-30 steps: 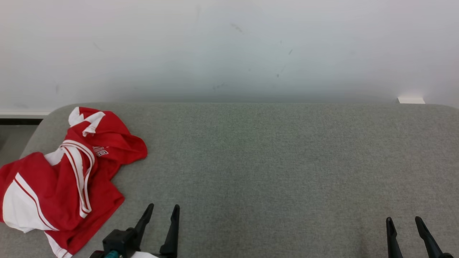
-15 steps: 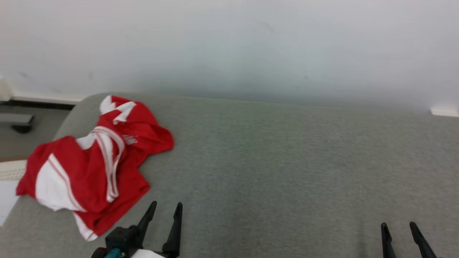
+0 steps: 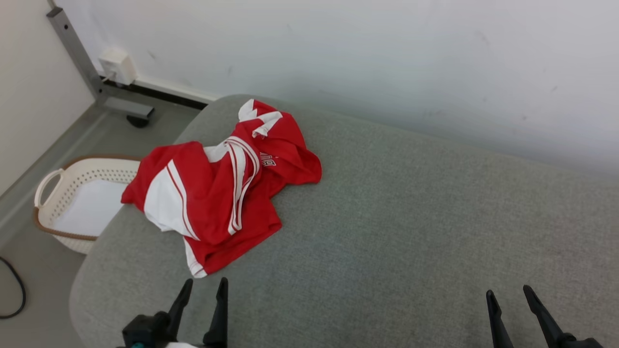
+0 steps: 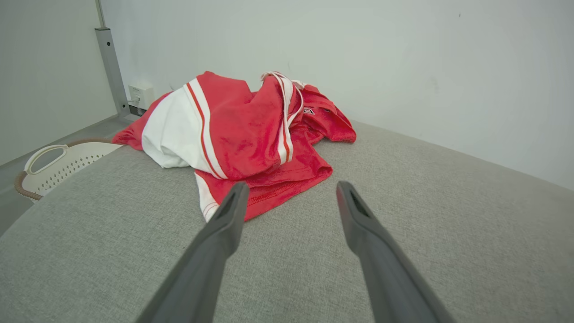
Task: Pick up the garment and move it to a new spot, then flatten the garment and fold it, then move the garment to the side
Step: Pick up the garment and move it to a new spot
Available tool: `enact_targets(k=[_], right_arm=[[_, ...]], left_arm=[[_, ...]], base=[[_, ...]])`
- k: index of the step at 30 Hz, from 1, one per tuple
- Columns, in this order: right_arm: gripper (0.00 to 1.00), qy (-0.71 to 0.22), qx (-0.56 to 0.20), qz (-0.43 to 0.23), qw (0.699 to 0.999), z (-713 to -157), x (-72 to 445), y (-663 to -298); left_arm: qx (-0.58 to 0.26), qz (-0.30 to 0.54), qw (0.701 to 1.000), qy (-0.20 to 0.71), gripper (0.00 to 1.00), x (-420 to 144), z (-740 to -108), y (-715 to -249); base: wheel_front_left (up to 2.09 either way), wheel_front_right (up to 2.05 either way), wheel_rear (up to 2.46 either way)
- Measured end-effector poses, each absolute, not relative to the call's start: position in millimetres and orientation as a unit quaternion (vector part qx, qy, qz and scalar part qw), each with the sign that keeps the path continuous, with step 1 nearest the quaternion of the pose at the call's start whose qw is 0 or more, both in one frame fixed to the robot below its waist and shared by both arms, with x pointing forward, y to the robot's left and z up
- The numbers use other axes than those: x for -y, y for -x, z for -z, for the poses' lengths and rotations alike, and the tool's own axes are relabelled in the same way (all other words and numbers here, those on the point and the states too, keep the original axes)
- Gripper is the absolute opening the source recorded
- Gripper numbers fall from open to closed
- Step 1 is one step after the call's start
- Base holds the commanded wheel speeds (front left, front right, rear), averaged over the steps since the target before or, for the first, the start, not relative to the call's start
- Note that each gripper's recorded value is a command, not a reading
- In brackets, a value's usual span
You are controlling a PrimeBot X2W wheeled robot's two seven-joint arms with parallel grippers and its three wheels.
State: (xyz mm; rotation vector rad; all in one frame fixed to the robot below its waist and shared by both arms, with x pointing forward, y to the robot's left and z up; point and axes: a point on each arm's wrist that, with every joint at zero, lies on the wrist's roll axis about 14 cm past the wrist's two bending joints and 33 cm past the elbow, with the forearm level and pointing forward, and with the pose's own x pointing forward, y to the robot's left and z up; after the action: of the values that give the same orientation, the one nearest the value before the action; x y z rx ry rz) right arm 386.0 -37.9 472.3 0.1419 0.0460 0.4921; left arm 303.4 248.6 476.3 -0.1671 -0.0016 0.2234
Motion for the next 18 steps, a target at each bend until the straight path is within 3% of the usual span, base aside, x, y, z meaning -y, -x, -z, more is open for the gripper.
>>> enact_targets(k=[7, 13, 18], right_arm=[[1.00, -0.069, -0.025, -0.258, 0.963, -465.0, 30.0, -406.7], [1.00, -0.049, -0.028, -0.256, 0.965, -448.6, 41.6, -438.5], [1.00, -0.024, -0.047, -0.251, 0.967, -419.5, 59.8, -461.9]], left_arm=[[0.024, -0.129, 0.988, 0.084, 1.00, -267.6, -494.2, -331.2], [0.061, -0.132, 0.988, 0.051, 1.00, -291.2, -527.1, -398.7], [0.028, -0.140, 0.990, 0.021, 1.00, -311.9, -514.2, -457.3]], base=[[0.00, 0.00, 0.00], [0.00, 0.00, 0.00], [0.00, 0.00, 0.00]])
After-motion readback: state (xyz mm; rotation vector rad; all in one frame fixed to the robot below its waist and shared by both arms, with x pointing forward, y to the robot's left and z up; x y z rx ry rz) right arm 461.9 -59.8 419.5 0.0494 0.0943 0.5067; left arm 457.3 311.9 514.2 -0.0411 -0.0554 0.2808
